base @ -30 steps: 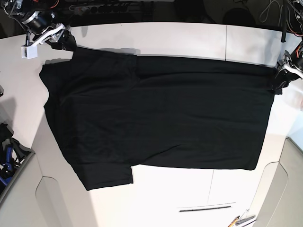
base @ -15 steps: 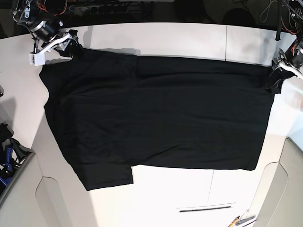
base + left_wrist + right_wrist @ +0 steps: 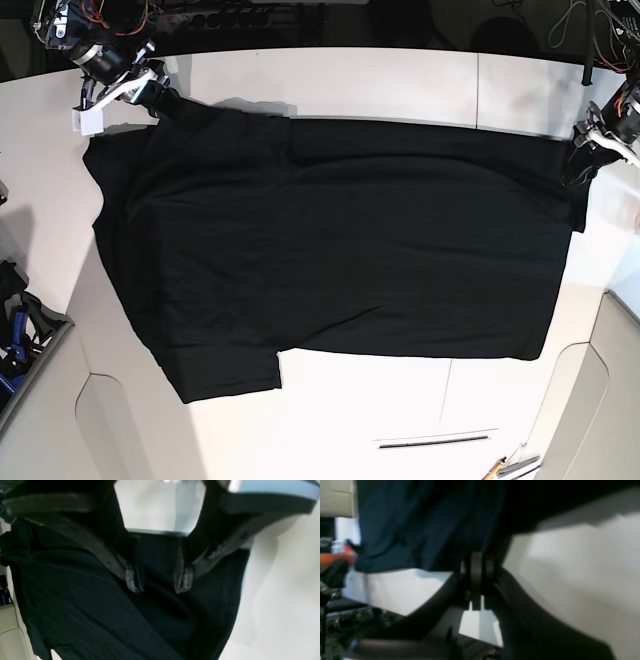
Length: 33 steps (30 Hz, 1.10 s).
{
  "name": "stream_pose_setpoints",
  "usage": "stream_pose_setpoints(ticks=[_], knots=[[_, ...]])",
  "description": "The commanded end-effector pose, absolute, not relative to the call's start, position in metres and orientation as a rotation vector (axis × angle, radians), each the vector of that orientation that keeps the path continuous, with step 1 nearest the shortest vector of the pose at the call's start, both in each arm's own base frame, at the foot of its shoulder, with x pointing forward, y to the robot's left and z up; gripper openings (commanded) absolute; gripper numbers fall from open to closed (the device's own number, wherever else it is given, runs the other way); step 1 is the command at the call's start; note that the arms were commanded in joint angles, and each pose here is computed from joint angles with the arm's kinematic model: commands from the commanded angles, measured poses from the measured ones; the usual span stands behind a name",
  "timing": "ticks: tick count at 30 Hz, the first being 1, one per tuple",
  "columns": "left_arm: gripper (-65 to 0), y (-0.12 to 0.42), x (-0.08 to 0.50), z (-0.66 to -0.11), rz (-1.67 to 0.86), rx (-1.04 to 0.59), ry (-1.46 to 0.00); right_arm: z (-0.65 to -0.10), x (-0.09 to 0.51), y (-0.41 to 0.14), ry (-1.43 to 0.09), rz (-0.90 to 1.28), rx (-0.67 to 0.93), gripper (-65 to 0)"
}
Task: Fold the T-shirt properly
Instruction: 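Drag the sleeve fabric inward with the right gripper, then return to corner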
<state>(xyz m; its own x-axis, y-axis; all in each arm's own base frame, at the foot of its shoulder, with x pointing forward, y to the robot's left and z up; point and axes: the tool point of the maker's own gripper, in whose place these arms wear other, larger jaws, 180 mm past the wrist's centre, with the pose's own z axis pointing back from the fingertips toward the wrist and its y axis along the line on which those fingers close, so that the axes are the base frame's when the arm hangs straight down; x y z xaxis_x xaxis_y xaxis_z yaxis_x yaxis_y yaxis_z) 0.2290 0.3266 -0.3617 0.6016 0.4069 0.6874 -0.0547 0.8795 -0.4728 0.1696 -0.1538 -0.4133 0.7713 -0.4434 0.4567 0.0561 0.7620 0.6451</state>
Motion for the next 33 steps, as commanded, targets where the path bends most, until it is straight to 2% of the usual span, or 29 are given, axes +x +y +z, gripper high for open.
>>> stream_pose_setpoints(ticks=[1,8,14,22,29,33], knots=[[-41.0,0.331,0.237,-0.345,0.242,-0.432,-0.944,-0.399,0.183,-0.153,-0.700,-0.273,0.684,-65.0],[-41.0,0.331,0.237,-0.345,0.241,-0.431,-0.944,-0.377,0.227,-0.144,-0.796,-0.211,0.713,-65.0],[-41.0,0.331,0.237,-0.345,0.241,-0.431,-0.944,-0.363,0.262,-0.112,-0.829,-0.070,0.729,-65.0],[-41.0,0.331,0.237,-0.346,0.241,-0.431,-0.943,-0.347,0.305,-0.082,-0.899,0.136,0.629,-65.0],[-41.0,0.330,0.236,-0.346,0.240,-0.432,-0.937,-0.339,0.318,-0.083,-0.927,0.160,0.599,-65.0],[-41.0,0.330,0.236,-0.346,0.240,-0.432,-0.938,-0.334,0.332,-0.092,-0.965,0.174,0.526,-65.0]])
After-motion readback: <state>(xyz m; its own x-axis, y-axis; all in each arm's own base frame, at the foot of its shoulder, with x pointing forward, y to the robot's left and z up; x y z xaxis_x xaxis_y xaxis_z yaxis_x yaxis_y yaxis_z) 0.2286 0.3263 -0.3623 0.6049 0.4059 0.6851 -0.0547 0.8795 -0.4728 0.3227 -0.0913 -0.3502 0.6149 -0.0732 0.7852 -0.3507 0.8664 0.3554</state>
